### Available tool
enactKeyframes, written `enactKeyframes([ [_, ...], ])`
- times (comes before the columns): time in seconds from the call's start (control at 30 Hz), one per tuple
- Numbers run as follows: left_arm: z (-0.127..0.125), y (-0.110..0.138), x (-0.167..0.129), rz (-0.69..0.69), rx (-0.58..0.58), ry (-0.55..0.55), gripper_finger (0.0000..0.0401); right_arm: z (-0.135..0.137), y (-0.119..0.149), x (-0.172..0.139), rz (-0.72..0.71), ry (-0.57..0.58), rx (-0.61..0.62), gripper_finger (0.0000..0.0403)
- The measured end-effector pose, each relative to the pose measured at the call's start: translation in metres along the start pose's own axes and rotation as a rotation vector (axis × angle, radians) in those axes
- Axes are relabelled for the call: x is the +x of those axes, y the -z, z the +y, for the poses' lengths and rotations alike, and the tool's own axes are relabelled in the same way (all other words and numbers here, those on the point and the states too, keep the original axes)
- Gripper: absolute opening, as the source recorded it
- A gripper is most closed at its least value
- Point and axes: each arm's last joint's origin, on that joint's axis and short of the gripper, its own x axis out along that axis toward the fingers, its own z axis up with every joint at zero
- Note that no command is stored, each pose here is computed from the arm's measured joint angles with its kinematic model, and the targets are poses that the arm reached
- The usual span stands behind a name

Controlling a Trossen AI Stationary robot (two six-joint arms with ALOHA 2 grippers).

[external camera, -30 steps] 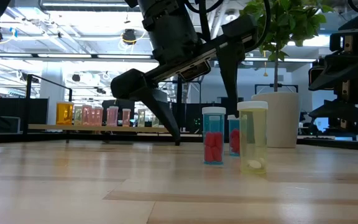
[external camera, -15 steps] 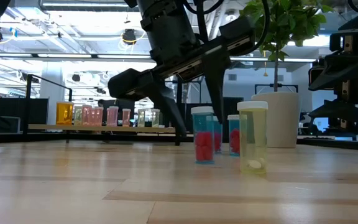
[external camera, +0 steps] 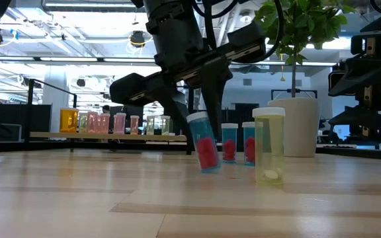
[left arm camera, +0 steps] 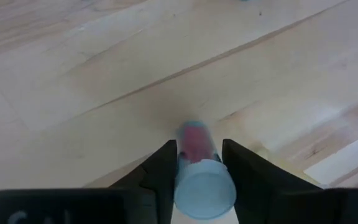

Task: Pick and place medicine bottles onto shelf by color
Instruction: Put the blue pill bottle on the shelf

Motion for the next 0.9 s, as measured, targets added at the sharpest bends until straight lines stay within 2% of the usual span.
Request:
enactKeyframes([
  [0.23,0.0,-0.004,0.0,0.0,0.033,0.0,0.0106,0.0,0.0,0.0,0.0,0.0,0.0,0.0249],
  [0.47,0.007,-0.025,-0.008,0.004,0.05,-0.031,0.0106,0.0,0.0,0.0,0.001,0.0,0.0,0.0249],
  [0.63,0.017,-0.047,-0.037,-0.006,0.13,-0.067,0.0106,0.0,0.0,0.0,0.0,-0.001,0.0,0.0249],
  [0.9,0.043,-0.078,-0.102,-0.223,0.217,-0.192,0.0106,0.0,0.0,0.0,0.0,0.0,0.0,0.0249],
])
